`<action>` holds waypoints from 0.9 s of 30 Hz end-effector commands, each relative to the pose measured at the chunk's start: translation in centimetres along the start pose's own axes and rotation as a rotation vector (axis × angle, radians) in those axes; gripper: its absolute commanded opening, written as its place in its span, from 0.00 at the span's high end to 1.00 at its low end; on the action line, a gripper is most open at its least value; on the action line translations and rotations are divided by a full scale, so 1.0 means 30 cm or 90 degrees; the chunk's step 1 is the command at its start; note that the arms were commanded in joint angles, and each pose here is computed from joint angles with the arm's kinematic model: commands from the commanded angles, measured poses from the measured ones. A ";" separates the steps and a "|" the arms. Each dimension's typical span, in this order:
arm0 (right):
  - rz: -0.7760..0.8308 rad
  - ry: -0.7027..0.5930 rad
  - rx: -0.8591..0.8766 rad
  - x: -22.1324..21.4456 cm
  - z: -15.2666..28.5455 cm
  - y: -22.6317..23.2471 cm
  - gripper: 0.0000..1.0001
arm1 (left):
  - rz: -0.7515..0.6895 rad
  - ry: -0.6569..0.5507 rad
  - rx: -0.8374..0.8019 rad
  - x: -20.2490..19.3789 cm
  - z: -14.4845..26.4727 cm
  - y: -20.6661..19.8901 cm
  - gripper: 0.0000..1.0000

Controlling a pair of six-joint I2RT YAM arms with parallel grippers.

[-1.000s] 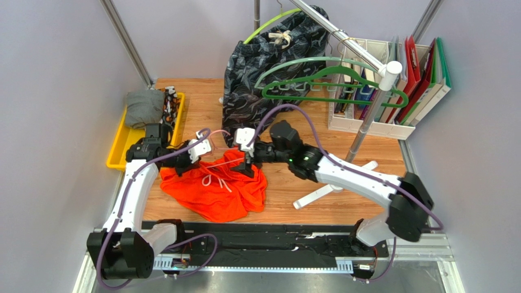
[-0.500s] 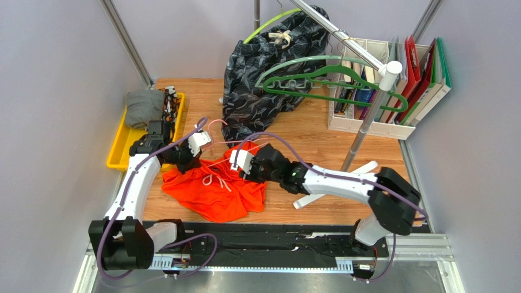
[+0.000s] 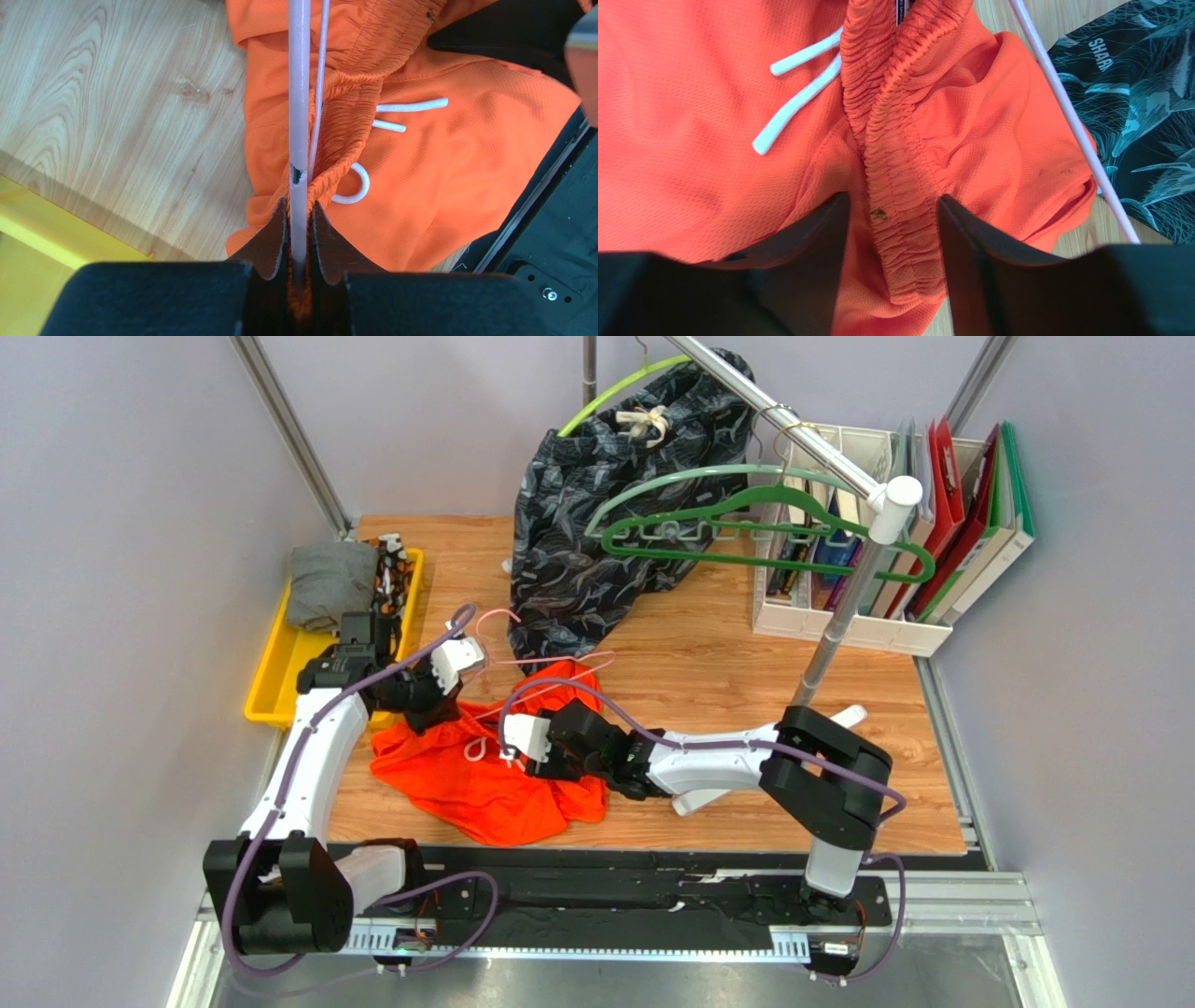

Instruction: Place the shorts on the hanger

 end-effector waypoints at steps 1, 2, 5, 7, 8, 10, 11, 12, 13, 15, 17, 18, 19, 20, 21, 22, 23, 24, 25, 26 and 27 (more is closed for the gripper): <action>0.016 -0.065 -0.028 0.094 -0.035 -0.030 0.43 | 0.001 -0.022 0.005 0.024 0.008 0.018 1.00; 0.018 -0.066 -0.031 0.094 -0.039 -0.032 0.42 | 0.003 -0.020 0.004 0.022 0.008 0.017 1.00; 0.022 -0.065 -0.061 0.089 -0.059 -0.053 0.49 | 0.004 -0.022 0.001 0.021 0.011 0.018 1.00; 0.007 -0.063 -0.087 0.092 -0.056 -0.087 0.57 | 0.001 -0.022 -0.001 0.019 0.015 0.014 1.00; 0.001 -0.056 -0.095 0.092 -0.049 -0.098 0.60 | 0.000 -0.022 0.000 0.020 0.016 0.014 1.00; -0.018 -0.058 -0.112 0.105 -0.036 -0.136 0.63 | -0.002 -0.021 0.000 0.015 0.017 0.014 1.00; -0.019 -0.055 -0.116 0.105 -0.034 -0.147 0.65 | -0.001 -0.020 0.000 0.015 0.018 0.014 1.00; -0.021 -0.053 -0.128 0.103 -0.034 -0.167 0.66 | -0.002 -0.021 0.001 0.016 0.020 0.016 1.00; -0.017 -0.048 -0.132 0.094 -0.038 -0.176 0.66 | 0.001 -0.019 0.000 0.013 0.019 0.017 1.00; -0.016 -0.045 -0.145 0.084 -0.047 -0.202 0.67 | 0.003 -0.021 0.000 0.016 0.020 0.023 1.00; -0.018 -0.046 -0.153 0.073 -0.059 -0.226 0.67 | 0.011 -0.024 -0.003 0.018 0.021 0.028 1.00; -0.022 -0.047 -0.148 0.073 -0.060 -0.232 0.66 | 0.012 -0.026 -0.005 0.018 0.022 0.030 1.00; -0.028 -0.051 -0.146 0.084 -0.058 -0.242 0.65 | 0.017 -0.023 -0.007 0.015 0.020 0.034 1.00; -0.034 -0.053 -0.141 0.086 -0.056 -0.250 0.65 | 0.018 -0.024 -0.006 0.016 0.021 0.039 1.00; -0.036 -0.055 -0.141 0.093 -0.055 -0.258 0.65 | 0.021 -0.023 -0.007 0.014 0.018 0.041 1.00; -0.038 -0.058 -0.144 0.101 -0.056 -0.267 0.65 | 0.022 -0.024 -0.007 0.014 0.019 0.043 1.00; -0.036 -0.056 -0.143 0.101 -0.060 -0.277 0.64 | 0.022 -0.026 -0.006 0.016 0.020 0.046 1.00; -0.035 -0.052 -0.140 0.092 -0.067 -0.278 0.64 | 0.025 -0.027 -0.006 0.017 0.019 0.048 1.00; -0.035 -0.050 -0.137 0.084 -0.072 -0.281 0.63 | 0.026 -0.027 -0.004 0.015 0.019 0.052 1.00; -0.033 -0.047 -0.129 0.075 -0.076 -0.277 0.62 | 0.029 -0.027 -0.003 0.018 0.019 0.054 1.00; -0.031 -0.047 -0.125 0.070 -0.079 -0.274 0.61 | 0.036 -0.025 -0.005 0.014 0.016 0.060 1.00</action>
Point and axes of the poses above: each gripper's point midway between its finger pads, its own z axis back along the fingers, its own y axis along the line the jaws close on, x = y × z, the point moved 6 cm from there along z, back along the fingers, and after that the axes turned 11 degrees about -z, right-handed, at the moved point
